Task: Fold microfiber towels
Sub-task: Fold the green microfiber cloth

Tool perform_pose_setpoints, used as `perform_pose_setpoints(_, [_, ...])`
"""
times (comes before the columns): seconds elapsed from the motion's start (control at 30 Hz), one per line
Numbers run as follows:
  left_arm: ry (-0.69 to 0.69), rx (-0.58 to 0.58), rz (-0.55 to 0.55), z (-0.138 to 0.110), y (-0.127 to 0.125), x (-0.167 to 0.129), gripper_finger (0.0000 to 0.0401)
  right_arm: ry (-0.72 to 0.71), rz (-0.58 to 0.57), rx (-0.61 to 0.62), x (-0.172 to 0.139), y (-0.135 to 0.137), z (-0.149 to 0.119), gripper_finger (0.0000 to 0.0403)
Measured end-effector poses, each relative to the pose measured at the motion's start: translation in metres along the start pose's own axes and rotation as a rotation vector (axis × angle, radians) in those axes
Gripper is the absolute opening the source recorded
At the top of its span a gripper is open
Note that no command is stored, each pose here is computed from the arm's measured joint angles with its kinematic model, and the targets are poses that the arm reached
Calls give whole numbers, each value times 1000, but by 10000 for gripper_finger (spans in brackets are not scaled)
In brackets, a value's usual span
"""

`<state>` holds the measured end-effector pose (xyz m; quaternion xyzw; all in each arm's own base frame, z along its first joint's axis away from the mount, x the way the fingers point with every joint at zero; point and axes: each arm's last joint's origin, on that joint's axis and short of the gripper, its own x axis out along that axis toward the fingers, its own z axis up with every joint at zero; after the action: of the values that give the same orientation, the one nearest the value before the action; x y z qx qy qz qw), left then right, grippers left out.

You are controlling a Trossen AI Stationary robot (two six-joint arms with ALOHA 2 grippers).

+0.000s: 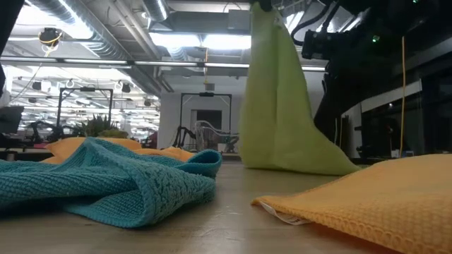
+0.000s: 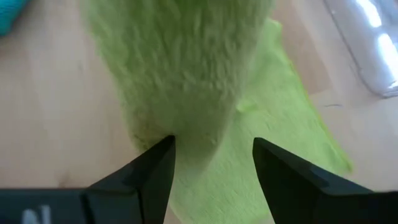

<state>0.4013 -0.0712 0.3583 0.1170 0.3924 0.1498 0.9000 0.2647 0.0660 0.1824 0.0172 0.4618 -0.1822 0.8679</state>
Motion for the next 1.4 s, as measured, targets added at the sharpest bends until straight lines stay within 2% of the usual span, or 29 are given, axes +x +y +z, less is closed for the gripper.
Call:
perform_pose_setpoints(0.17, [4,6,-21,-1,-1,-6,0,-47,57,-40,0,4,6,218])
perform_pose_setpoints(0.33, [69,43,-75,-9,-8,-9,0,-156,92,3,-2,9,16,218])
perform_pose_setpoints(0.53, [69,28,-76,-9,-9,-10,0,-319,113,13,-6,13,32,218])
perform_pose_setpoints(0.8, [110,30,-54,-12,-1,-5,0,-381,128,-12,-16,20,41,218])
perform_pose_setpoints(1.03, [170,7,-34,-17,7,-2,0,-384,80,-22,-29,27,48,218])
perform_pose_setpoints(1.2, [184,-36,-16,-18,15,2,0,-360,128,-3,-32,36,38,218])
perform_pose_setpoints(1.3, [214,-52,3,-21,21,9,0,-327,138,19,-25,42,28,218])
perform_pose_setpoints(1.4, [280,-51,27,-33,27,28,0,-269,124,27,-12,47,17,218])
